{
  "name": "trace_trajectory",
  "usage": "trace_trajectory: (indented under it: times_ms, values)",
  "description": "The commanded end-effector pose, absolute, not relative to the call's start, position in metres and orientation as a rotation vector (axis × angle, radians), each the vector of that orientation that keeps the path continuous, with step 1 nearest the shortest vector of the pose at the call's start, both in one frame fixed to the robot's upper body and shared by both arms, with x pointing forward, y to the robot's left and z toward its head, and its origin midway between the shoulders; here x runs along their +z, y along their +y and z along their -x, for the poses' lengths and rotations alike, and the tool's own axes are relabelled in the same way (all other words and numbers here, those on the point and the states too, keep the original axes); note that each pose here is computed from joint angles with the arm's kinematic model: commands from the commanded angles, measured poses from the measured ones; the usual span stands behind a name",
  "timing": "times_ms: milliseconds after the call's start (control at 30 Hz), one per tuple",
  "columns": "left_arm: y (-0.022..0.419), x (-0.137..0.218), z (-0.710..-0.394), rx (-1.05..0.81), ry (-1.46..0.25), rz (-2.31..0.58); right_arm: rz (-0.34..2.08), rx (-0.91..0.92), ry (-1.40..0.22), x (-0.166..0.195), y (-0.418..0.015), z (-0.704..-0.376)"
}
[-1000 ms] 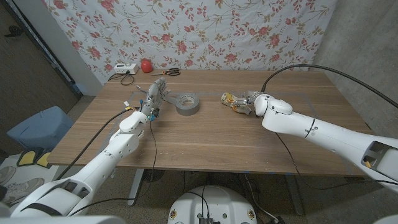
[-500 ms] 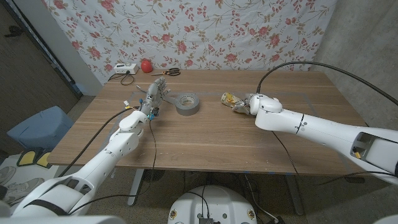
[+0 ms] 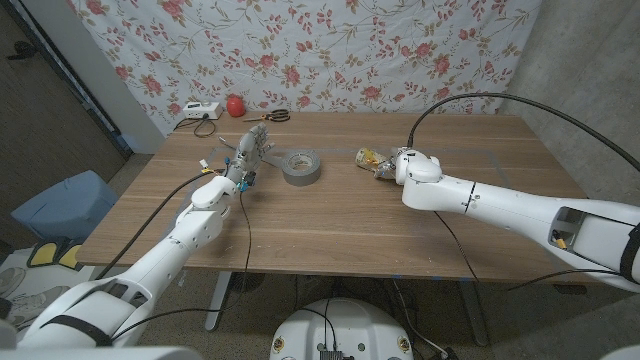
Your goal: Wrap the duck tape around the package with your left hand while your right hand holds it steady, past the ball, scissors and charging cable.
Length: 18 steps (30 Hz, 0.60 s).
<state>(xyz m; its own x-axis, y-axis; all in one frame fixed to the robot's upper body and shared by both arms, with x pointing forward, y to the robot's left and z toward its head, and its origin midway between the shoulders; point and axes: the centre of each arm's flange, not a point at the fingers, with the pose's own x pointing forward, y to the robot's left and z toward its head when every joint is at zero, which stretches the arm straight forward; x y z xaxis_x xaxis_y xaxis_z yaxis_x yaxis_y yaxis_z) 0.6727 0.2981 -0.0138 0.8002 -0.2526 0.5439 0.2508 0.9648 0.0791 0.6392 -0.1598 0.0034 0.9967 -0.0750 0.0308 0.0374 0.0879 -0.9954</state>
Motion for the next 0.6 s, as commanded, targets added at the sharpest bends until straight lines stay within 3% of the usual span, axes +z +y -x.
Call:
trace_trajectory:
  times_ms: [33,600]
  values:
    - [0.3,-0.005,-0.661,-0.148,-0.571,-0.229,1.488,-0.126,-0.038,-0.005,-0.153,-0.642]
    - [0.28,0.025,-0.623,0.023,-0.56,-0.825,1.42,-0.256,-0.224,-0.011,-0.155,-0.615]
